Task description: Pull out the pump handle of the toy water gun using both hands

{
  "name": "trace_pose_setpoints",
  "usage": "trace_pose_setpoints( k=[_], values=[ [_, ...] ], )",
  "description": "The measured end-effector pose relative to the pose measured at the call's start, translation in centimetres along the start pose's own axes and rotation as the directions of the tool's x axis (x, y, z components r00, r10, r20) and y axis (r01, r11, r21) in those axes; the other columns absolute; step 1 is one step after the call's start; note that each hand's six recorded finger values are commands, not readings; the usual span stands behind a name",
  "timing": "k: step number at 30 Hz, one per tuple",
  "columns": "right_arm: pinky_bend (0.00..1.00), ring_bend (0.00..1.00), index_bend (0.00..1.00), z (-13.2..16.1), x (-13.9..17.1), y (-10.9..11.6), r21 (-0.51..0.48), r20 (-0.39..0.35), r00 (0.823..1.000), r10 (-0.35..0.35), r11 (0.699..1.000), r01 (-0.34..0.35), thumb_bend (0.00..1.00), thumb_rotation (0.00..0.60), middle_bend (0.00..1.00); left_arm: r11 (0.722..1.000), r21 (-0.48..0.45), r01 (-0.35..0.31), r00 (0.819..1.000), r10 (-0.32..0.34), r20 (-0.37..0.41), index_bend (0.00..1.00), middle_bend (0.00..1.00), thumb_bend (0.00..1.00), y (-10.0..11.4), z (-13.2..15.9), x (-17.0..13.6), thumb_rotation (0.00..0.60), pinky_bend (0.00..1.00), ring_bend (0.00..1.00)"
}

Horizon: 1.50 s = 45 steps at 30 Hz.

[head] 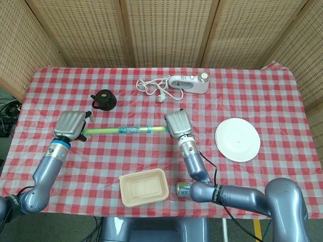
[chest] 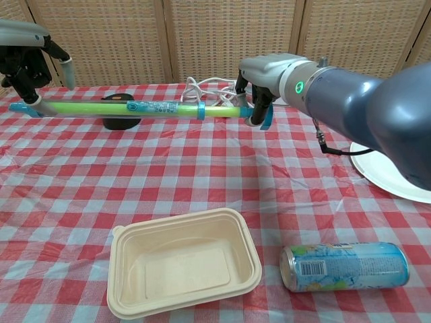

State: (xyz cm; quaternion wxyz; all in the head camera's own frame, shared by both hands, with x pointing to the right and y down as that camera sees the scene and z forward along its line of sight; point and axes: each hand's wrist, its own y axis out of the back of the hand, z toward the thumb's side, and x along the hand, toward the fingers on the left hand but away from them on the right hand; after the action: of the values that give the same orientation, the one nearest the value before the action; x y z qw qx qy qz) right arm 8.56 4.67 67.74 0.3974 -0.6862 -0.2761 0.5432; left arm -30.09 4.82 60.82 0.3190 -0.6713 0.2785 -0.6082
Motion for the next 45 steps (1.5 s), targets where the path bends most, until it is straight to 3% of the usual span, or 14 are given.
trace_pose_setpoints(
  k=[10, 16, 20, 35, 45],
  values=[
    [0.44, 0.96, 0.82, -0.3, 0.2, 0.0, -0.01, 0.005, 1.0, 0.006, 1.0, -0.006, 0.54, 0.6, 1.0, 1.0, -0.003, 0.024, 1.0, -0.024, -0.003, 0.45, 0.83, 0.2, -0.9, 0.6, 0.4, 0.6, 0.69, 0.79],
    [0.44, 0.96, 0.82, -0.5, 0.2, -0.1, -0.019, 0.01, 1.0, 0.011, 1.0, -0.011, 0.54, 0.6, 1.0, 1.0, -0.009, 0.026, 1.0, -0.026, -0.01, 0.5, 0.83, 0.37, -1.3, 0.6, 0.5, 0.6, 0.69, 0.79],
    [0.44, 0.96, 0.82, -0.5, 0.3, -0.2, -0.021, 0.01, 1.0, 0.015, 1.0, -0.014, 0.54, 0.6, 1.0, 1.0, -0.012, 0.024, 1.0, -0.024, -0.017, 0.53, 0.83, 0.43, -1.5, 0.5, 0.6, 0.6, 0.69, 0.79],
    [0.44, 0.96, 0.82, -1.8, 0.2, -0.6, 0.0, 0.036, 0.999, 0.012, 1.0, -0.012, 0.54, 0.6, 1.0, 1.0, -0.013, 0.007, 0.999, -0.007, -0.04, 0.57, 0.83, 0.43, -1.6, -0.8, 0.0, 0.6, 0.69, 0.79],
    [0.44, 0.96, 0.82, -4.8, 0.0, 0.1, 0.036, 0.09, 0.996, -0.013, 0.999, 0.01, 0.54, 0.6, 1.0, 1.0, -0.015, 0.008, 0.996, -0.01, -0.088, 0.58, 0.83, 0.44, -2.3, -3.7, -0.8, 0.6, 0.69, 0.79]
  ],
)
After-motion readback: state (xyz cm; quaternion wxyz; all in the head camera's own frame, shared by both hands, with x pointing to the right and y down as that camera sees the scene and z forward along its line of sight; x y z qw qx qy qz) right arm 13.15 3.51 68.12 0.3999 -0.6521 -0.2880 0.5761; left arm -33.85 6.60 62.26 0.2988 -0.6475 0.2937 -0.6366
